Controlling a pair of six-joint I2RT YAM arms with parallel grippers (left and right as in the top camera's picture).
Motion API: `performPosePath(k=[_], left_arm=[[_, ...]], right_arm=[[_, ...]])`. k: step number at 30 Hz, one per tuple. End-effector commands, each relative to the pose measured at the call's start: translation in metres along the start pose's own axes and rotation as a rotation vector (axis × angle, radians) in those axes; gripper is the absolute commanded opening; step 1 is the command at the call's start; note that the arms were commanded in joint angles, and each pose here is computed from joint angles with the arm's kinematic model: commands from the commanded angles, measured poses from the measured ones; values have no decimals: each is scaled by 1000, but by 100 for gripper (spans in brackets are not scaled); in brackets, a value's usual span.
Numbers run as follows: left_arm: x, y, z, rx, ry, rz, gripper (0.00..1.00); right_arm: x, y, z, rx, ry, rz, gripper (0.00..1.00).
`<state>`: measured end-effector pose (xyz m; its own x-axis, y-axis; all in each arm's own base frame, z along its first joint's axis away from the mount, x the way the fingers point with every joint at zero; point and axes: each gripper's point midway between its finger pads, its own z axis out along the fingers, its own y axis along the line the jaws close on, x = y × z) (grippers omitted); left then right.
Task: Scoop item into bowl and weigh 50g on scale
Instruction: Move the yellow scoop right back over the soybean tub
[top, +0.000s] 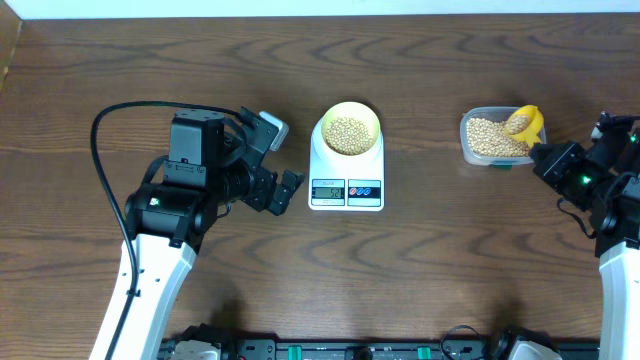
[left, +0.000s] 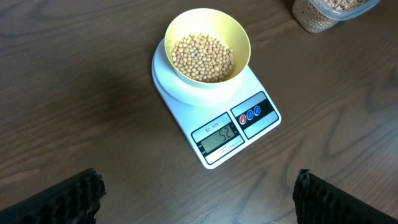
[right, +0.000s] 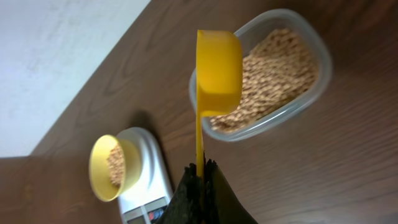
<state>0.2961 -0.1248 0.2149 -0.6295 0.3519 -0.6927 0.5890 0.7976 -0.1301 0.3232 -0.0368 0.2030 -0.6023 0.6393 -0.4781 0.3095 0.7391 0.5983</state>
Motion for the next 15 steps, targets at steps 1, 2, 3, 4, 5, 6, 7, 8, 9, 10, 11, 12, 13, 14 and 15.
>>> performPosePath(k=[1, 2, 3, 4, 5, 6, 7, 8, 9, 10, 11, 12, 13, 14, 15], left_arm=[[-2, -1, 0, 8, -4, -4, 100], [-2, -1, 0, 8, -4, -4, 100], [-2, -1, 0, 8, -4, -4, 100], [-2, -1, 0, 8, -4, -4, 100], [-2, -1, 0, 8, -4, -4, 100], [-2, -1, 0, 8, -4, -4, 100], [-2, -1, 0, 8, -4, -4, 100], [-2, -1, 0, 8, -4, -4, 100], [-2, -1, 0, 8, -4, -4, 100], [-2, -1, 0, 8, -4, -4, 100], [-2, -1, 0, 8, -4, -4, 100], [-2, -1, 0, 8, -4, -4, 100], [-2, -1, 0, 8, -4, -4, 100], [-2, -1, 0, 8, -4, -4, 100], [-2, -1, 0, 8, -4, -4, 100]], right_arm=[[-6, -12, 4, 58, -16, -58, 1], [-4, -14, 7, 62, -2, -87, 1], [-2, -15, 11, 64, 14, -116, 1], [-1, -16, 13, 65, 22, -134, 1], [0, -17, 16, 67, 31, -150, 1], [1, -19, 21, 68, 46, -197, 1], [2, -20, 24, 68, 53, -229, 1], [2, -20, 28, 66, 60, -273, 1], [2, -21, 30, 65, 64, -299, 1], [2, -21, 33, 63, 69, -332, 1], [2, -21, 35, 61, 73, -368, 1], [3, -22, 37, 72, 78, -428, 1], [2, -24, 38, 92, 77, -457, 1], [2, -26, 39, 126, 75, -495, 1], [1, -30, 40, 183, 72, -553, 1]])
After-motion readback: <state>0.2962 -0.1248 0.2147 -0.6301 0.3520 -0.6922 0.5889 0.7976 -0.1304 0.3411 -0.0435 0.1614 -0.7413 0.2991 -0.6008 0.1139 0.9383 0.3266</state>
